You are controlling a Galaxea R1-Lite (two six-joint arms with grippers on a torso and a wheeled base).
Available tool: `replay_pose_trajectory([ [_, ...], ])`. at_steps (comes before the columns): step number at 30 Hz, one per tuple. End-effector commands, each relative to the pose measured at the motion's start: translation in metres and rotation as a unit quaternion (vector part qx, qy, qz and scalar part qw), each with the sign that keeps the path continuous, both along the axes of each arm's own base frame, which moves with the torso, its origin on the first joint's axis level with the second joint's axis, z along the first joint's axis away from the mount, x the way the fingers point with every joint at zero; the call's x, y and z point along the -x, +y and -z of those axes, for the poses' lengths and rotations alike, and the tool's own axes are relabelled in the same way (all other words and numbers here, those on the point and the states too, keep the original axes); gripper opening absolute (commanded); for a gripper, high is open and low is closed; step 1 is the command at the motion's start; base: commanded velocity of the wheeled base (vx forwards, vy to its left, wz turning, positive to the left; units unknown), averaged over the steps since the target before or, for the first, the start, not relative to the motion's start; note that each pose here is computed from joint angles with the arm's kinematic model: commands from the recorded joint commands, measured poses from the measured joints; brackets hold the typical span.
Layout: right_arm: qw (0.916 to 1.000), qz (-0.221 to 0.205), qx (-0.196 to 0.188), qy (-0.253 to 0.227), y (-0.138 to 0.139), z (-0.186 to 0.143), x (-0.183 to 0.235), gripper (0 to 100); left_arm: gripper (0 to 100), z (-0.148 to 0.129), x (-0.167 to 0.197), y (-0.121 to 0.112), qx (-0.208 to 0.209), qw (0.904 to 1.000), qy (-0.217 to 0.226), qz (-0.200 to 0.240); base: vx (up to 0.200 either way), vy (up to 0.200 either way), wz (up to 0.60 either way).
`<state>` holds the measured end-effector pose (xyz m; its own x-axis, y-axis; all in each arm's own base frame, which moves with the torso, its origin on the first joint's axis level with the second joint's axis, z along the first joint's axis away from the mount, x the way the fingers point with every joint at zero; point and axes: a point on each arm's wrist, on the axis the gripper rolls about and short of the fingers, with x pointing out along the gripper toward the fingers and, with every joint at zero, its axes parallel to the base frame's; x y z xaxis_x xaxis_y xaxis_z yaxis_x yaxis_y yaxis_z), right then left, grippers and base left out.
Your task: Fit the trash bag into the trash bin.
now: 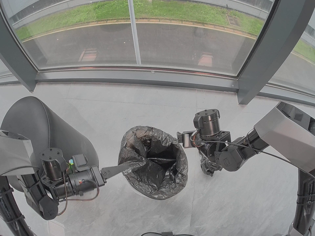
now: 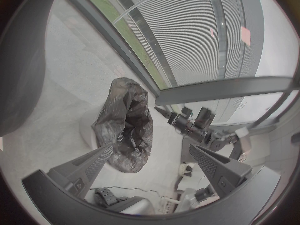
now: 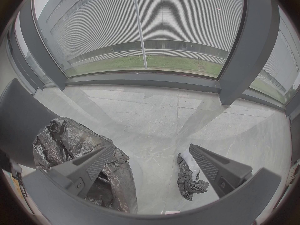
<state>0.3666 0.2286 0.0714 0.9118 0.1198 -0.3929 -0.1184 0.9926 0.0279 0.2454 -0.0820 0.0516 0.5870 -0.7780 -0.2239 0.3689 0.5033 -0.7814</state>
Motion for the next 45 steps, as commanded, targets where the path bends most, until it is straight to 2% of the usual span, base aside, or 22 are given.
replay_pose_trajectory([
  [1,0.9997,0.011,-0.007,-0.019,-0.013,-0.006,0.016,100,100,0.035,0.031,-0.03,-0.183,0.9819,-0.031,-0.037,0.0,0.0,0.0],
  [2,0.9997,0.012,-0.009,-0.021,-0.014,-0.005,0.017,100,100,0.04,0.032,-0.032,-0.206,0.9767,-0.033,-0.049,0.0,0.0,0.0],
  [3,0.9995,0.013,-0.012,-0.026,-0.016,-0.004,0.018,100,100,0.049,0.036,-0.038,-0.251,0.9651,-0.035,-0.066,0.0,0.0,0.0],
  [4,0.9993,0.015,-0.015,-0.03,-0.018,-0.003,0.019,100,100,0.054,0.04,-0.044,-0.27,0.9599,-0.033,-0.067,0.0,0.0,0.0],
  [8,0.9987,0.02,-0.023,-0.041,-0.024,0.0,0.02,100,100,0.061,0.042,-0.054,-0.283,0.9569,-0.037,-0.054,0.0,0.0,0.0],
  [13,0.9972,0.029,-0.043,-0.054,-0.029,0.001,0.021,100,100,0.075,0.033,-0.058,-0.321,0.9423,-0.045,-0.082,0.0,0.0,0.0],
  [19,0.9967,0.032,-0.048,-0.057,-0.035,0.0,0.018,100,100,0.072,0.029,-0.06,-0.305,0.9467,-0.046,-0.092,0.0,0.0,0.0],
  [22,0.9966,0.035,-0.049,-0.057,-0.037,0.0,0.017,100,100,0.065,0.023,-0.064,-0.275,0.9543,-0.049,-0.107,0.0,0.0,0.0],
  [27,0.9966,0.033,-0.049,-0.058,-0.037,0.0,0.017,100,100,0.063,0.015,-0.068,-0.263,0.9558,-0.06,-0.117,0.0,0.0,0.0],
  [38,0.9967,0.033,-0.048,-0.056,-0.037,0.004,0.016,100,100,0.073,-0.01,-0.058,-0.268,0.9488,-0.06,-0.155,0.0,0.0,0.0],
  [45,0.9968,0.028,-0.051,-0.054,-0.036,0.004,0.016,100,100,0.079,-0.003,-0.049,-0.287,0.9446,-0.042,-0.154,0.0,0.0,0.0],
])
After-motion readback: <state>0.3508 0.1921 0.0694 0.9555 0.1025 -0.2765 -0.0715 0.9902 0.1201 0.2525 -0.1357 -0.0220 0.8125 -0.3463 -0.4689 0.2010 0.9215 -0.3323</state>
